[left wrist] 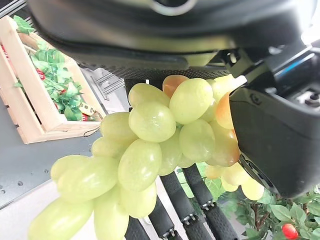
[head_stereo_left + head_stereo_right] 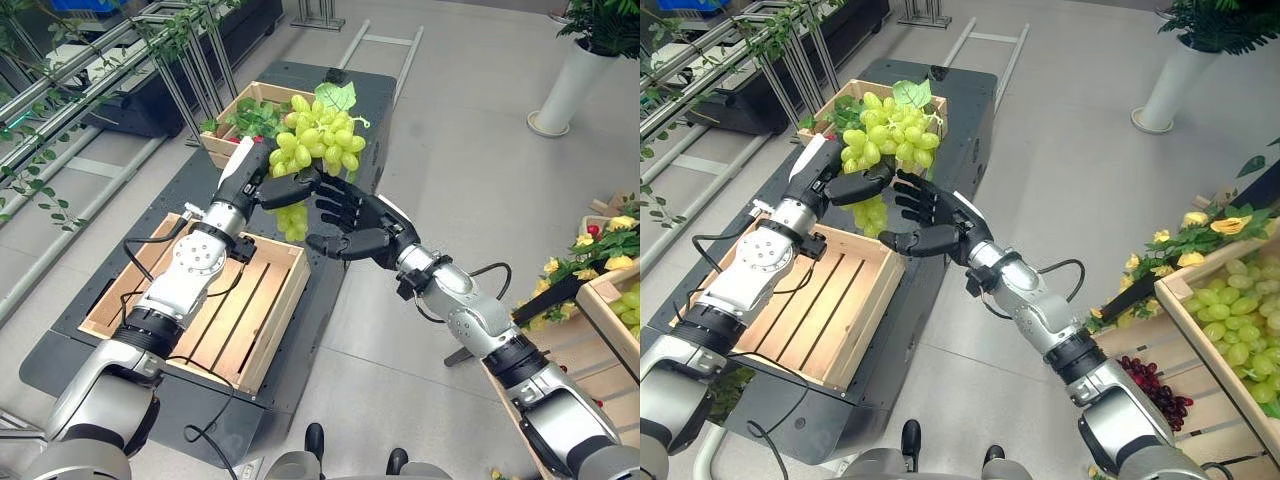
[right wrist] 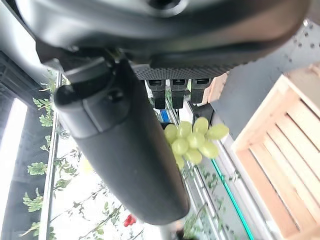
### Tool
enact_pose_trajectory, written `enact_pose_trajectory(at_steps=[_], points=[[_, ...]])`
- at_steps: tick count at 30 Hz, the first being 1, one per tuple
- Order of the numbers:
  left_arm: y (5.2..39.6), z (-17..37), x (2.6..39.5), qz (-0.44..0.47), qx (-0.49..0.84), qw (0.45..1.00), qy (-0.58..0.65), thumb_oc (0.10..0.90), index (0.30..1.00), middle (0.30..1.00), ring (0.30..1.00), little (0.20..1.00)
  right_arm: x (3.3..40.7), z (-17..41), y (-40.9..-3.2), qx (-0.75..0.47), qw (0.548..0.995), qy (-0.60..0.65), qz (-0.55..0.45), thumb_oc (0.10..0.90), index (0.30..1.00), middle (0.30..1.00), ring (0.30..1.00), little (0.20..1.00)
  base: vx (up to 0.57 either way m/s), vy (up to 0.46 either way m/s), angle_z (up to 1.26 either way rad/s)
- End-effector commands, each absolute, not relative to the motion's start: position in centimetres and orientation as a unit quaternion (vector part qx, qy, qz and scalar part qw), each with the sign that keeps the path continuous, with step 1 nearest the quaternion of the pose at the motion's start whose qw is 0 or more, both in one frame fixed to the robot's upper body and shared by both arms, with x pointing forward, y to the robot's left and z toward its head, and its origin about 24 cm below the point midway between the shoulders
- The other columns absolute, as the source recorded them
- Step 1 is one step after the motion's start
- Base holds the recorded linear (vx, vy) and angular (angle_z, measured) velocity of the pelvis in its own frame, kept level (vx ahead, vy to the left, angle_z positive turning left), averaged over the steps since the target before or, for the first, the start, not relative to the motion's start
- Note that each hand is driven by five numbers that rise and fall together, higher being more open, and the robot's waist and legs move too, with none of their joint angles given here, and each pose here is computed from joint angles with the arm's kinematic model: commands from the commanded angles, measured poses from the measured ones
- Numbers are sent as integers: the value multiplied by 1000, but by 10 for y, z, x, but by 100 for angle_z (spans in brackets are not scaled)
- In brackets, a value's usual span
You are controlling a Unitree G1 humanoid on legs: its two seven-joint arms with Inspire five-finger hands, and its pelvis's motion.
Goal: Pick up the fruits from the basket on one side to the basket on the other side
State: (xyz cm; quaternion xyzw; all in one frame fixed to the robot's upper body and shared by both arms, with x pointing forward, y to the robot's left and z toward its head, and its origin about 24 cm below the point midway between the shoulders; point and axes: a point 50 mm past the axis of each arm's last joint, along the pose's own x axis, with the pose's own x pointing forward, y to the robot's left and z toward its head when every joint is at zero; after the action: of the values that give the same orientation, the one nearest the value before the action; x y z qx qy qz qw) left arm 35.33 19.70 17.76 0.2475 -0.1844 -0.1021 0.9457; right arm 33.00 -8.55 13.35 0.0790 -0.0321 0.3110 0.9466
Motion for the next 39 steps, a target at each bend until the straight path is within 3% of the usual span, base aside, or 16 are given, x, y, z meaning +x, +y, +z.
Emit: enact_pose_trajectory(at_steps=[1, 21, 39], points=[[166, 250, 361, -96, 201, 917, -330, 400, 300, 300, 300, 300, 336, 158, -70, 106, 940, -87, 312, 800, 900, 900, 900, 900, 0, 0, 0], [144, 243, 356, -141, 162, 916, -339, 400, 300, 300, 300, 300, 336, 136, -47, 188, 919, -5, 347, 800, 900, 900, 900, 900, 0, 0, 0], [118, 219, 358, -251, 176, 902, -304, 400, 300, 300, 300, 300, 348, 187, -27, 193, 915, -46, 351, 800, 900, 900, 900, 900, 0, 0, 0]])
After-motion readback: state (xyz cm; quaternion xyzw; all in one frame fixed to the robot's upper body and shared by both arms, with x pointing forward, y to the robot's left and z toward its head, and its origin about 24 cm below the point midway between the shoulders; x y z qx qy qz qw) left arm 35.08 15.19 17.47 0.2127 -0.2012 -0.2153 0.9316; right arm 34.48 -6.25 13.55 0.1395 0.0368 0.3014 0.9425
